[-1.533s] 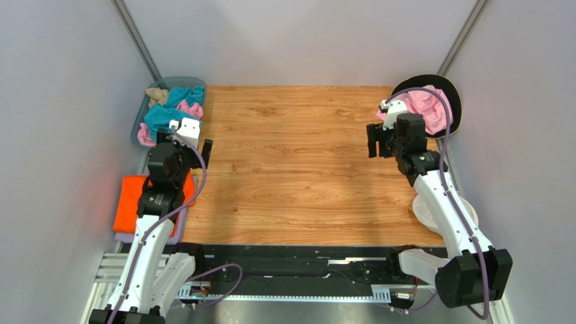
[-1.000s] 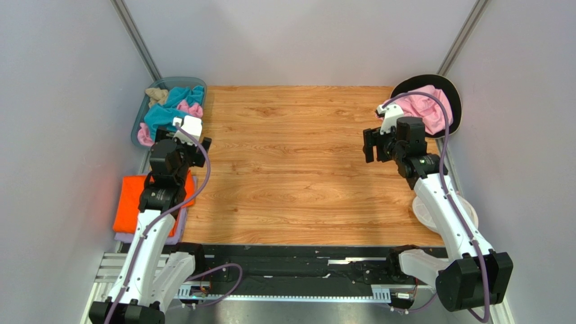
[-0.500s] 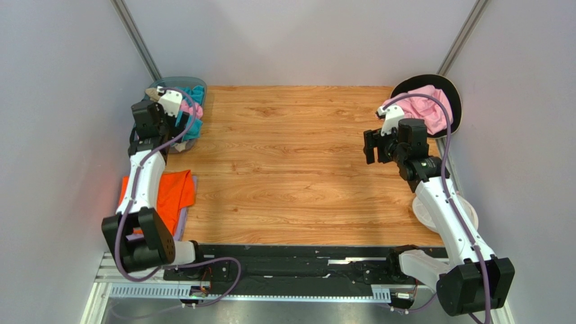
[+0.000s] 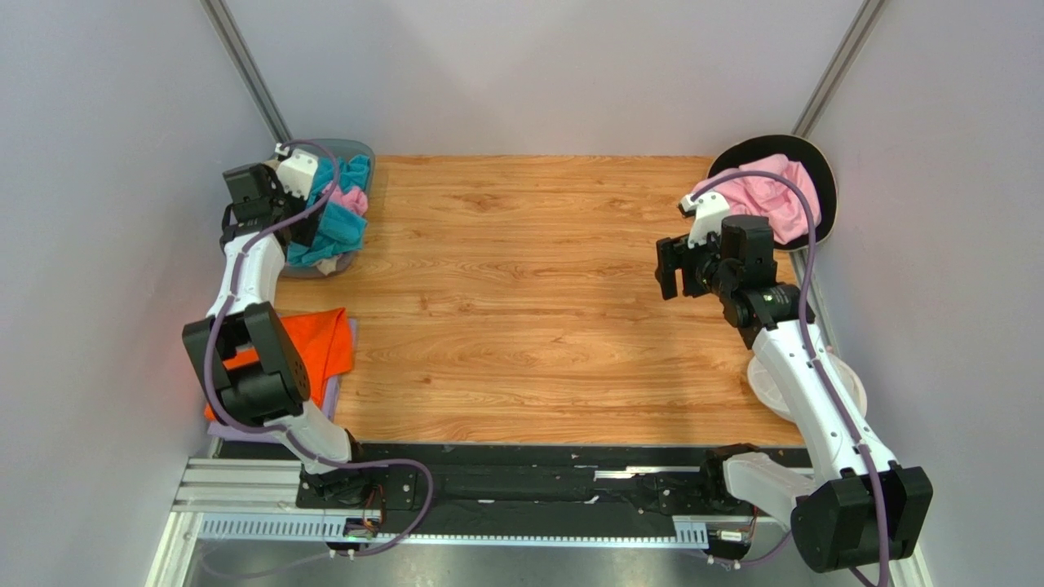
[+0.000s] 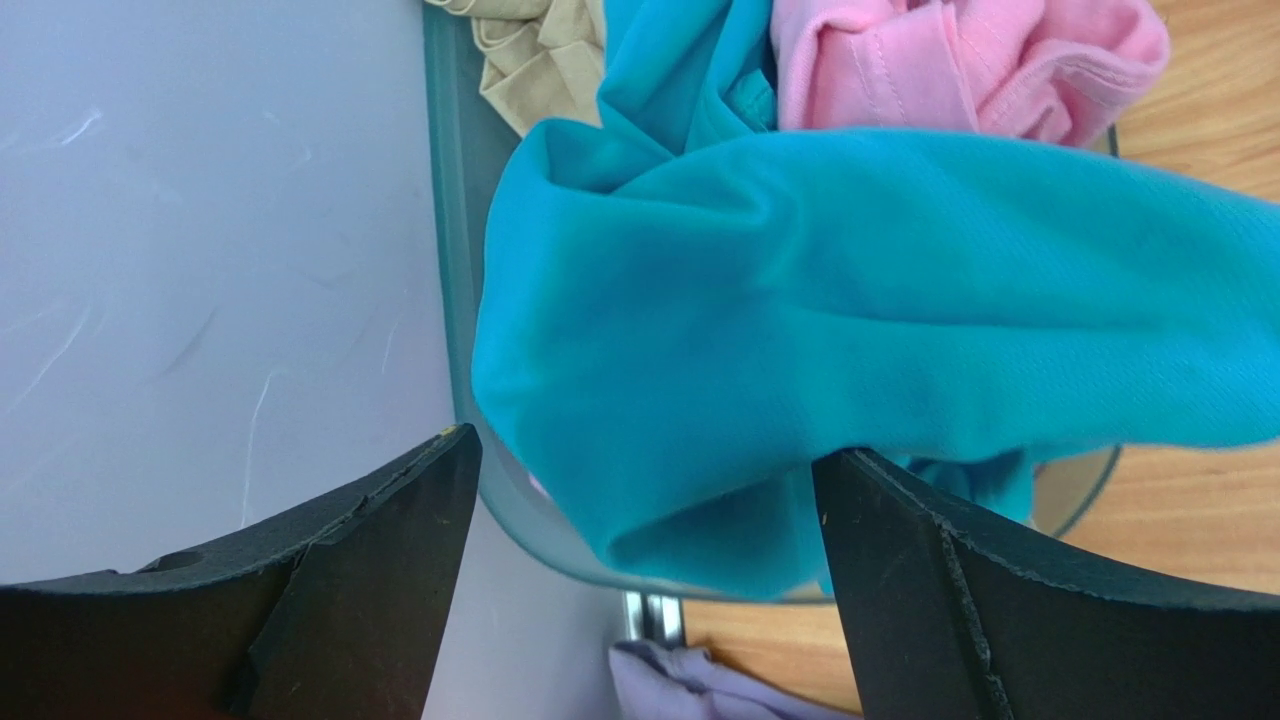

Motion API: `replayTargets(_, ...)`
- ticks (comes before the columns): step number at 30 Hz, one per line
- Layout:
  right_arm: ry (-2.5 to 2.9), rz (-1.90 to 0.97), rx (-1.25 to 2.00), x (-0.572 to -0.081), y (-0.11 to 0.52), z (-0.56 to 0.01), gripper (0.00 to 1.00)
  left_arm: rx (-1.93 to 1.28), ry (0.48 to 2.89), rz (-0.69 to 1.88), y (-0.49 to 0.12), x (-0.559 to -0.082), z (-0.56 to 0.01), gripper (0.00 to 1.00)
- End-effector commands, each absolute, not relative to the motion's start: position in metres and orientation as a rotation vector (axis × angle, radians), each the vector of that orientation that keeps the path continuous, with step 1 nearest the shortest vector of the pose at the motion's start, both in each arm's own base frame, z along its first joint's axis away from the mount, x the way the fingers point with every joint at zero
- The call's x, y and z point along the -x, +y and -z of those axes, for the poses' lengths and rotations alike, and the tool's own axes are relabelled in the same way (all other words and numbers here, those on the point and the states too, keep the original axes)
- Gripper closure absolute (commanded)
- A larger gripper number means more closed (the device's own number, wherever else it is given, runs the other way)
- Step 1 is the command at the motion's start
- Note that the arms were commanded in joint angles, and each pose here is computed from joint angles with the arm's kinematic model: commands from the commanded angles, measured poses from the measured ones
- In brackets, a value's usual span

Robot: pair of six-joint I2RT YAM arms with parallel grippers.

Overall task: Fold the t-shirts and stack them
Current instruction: Grab the tshirt from the pile

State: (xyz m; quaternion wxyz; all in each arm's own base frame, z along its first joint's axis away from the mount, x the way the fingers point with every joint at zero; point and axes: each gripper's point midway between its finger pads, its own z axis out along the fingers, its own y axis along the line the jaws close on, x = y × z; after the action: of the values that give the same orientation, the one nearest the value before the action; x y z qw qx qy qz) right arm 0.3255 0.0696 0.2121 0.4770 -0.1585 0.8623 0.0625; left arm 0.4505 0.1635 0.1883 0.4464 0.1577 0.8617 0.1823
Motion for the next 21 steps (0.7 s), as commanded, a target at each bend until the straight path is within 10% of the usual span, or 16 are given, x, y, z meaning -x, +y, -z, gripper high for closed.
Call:
replayTargets(1,2.084,-0.164,0.414,-0.328,0.073,-0.215,0.24,-0.413,2.088,-0.454,0.171,-0.472,-0.200,0.11)
replayTargets(6,2.096,-0.155,0.414,-0.329,0.071,-0.211,0.24,-0.387,2.127,-0.422,0.175,-0.482,-0.181,0.25)
replayTargets(9,2.104,-0.155,0.416,-0.329,0.071,-0.210,0.23,-0.385,2.151,-0.395,0.173,-0.484,-0.174,0.52)
replayTargets(12,2.106,-0.155,0.420,-0.329,0.072,-0.209,0.24,-0.379,2.138,-0.358,0.165,-0.480,-0.180,1.00)
replayTargets(21,2.123,-0.170,0.427,-0.330,0.074,-0.204,0.23,-0.367,1.963,-0.123,0.106,-0.443,-0.296,1.00)
